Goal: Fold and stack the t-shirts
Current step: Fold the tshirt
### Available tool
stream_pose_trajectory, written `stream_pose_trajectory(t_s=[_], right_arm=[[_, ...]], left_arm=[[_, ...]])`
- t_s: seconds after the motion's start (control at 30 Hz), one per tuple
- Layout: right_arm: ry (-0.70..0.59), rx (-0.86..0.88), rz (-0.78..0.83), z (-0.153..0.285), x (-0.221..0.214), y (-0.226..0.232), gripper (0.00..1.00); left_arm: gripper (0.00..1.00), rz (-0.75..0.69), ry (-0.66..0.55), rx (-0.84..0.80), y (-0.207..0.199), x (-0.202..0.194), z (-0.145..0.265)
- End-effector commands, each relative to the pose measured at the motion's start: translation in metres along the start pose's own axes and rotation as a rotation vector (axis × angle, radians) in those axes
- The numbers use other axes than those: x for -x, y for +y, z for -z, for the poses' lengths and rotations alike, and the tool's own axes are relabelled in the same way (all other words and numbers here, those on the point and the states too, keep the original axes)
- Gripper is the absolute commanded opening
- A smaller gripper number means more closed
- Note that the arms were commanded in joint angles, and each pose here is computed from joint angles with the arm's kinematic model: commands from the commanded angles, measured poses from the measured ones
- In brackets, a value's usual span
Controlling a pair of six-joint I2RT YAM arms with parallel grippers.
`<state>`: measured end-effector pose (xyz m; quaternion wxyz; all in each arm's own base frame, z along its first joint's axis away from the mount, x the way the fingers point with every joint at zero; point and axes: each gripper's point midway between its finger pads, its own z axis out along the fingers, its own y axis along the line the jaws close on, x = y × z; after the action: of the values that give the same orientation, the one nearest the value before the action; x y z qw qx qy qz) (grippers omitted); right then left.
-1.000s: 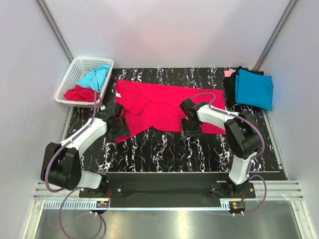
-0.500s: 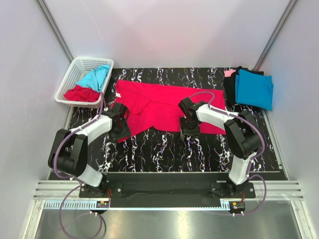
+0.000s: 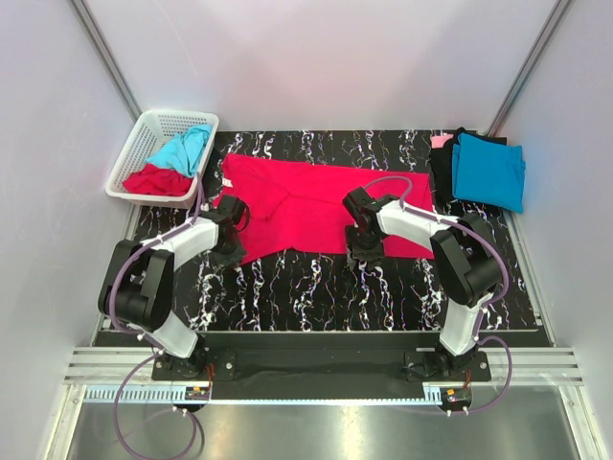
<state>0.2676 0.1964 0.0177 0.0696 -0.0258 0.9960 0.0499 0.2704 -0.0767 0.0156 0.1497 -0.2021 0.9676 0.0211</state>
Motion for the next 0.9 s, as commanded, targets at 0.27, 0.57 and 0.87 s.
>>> stream_pose_trajectory(t_s=[0.27, 0.57, 0.87], right_arm=[[-0.039, -0.022, -0.011, 0.006, 0.012, 0.003, 0.56], [-0.046, -0.016, -0.004, 0.007, 0.015, 0.006, 0.56], [-0.045, -0.022, 0.007, 0.011, 0.014, 0.004, 0.56]], left_arm=[[0.0, -0.053, -0.133, -0.404, -0.063, 0.039, 0.124], [0.34, -0.077, -0.26, -0.389, -0.103, 0.112, 0.124], [0.74, -0.073, -0.141, -0.234, -0.121, 0.124, 0.027]])
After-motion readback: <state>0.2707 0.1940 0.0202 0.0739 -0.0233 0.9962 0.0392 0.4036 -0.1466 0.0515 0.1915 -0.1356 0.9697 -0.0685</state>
